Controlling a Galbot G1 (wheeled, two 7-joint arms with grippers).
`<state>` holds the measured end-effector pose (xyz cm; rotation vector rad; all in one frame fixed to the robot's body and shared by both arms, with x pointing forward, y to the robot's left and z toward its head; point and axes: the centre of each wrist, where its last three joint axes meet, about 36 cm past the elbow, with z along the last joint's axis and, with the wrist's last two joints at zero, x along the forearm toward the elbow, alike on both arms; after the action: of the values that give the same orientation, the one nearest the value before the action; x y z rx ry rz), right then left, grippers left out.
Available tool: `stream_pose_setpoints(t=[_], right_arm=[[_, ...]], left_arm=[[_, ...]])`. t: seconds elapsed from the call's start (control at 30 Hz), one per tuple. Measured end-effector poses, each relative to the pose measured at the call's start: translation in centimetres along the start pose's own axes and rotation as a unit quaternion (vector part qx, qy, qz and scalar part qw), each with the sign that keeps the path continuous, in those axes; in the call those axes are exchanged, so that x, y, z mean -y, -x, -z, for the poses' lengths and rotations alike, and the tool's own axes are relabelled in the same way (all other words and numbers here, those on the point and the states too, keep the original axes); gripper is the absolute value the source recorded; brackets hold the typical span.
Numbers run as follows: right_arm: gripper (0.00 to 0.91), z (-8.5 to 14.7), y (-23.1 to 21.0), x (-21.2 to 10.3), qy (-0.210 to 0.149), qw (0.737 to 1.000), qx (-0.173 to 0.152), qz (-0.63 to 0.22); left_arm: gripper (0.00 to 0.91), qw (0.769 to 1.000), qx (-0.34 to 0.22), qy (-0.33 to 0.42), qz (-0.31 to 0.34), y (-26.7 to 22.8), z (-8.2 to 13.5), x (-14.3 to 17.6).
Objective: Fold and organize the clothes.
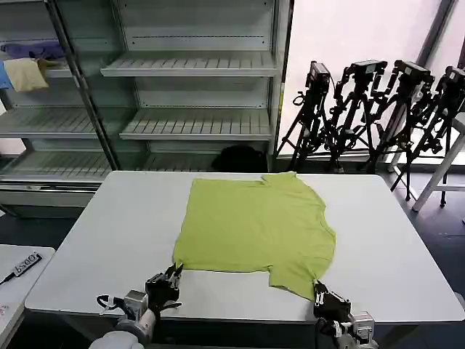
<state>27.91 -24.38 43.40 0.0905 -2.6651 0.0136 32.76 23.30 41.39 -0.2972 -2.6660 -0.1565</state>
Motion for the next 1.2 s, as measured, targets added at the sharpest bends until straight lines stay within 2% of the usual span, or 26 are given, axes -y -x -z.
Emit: stream_pose_setpoints(t=[0.3, 0.8, 1.2], right_arm=[[0.0, 1.8, 0.7, 0.6, 0.03, 0.999, 0.034, -0.01], [0.0, 6.3, 5.8, 0.6, 0.043, 0.994, 0.096, -0.004], [0.0, 8.5, 10.5, 0.4, 0.042, 0.993, 0.107, -0.002]], left_arm=[[0.0, 0.999, 0.034, -0.001, -0.007, -0.6, 1.6, -0.8], [0.0, 0.997, 0.069, -0.025, -0.017, 1.6, 4.8, -1.4], [0.0, 0.997, 0.08, -0.022, -0.003, 4.8, 6.7, -1.9]])
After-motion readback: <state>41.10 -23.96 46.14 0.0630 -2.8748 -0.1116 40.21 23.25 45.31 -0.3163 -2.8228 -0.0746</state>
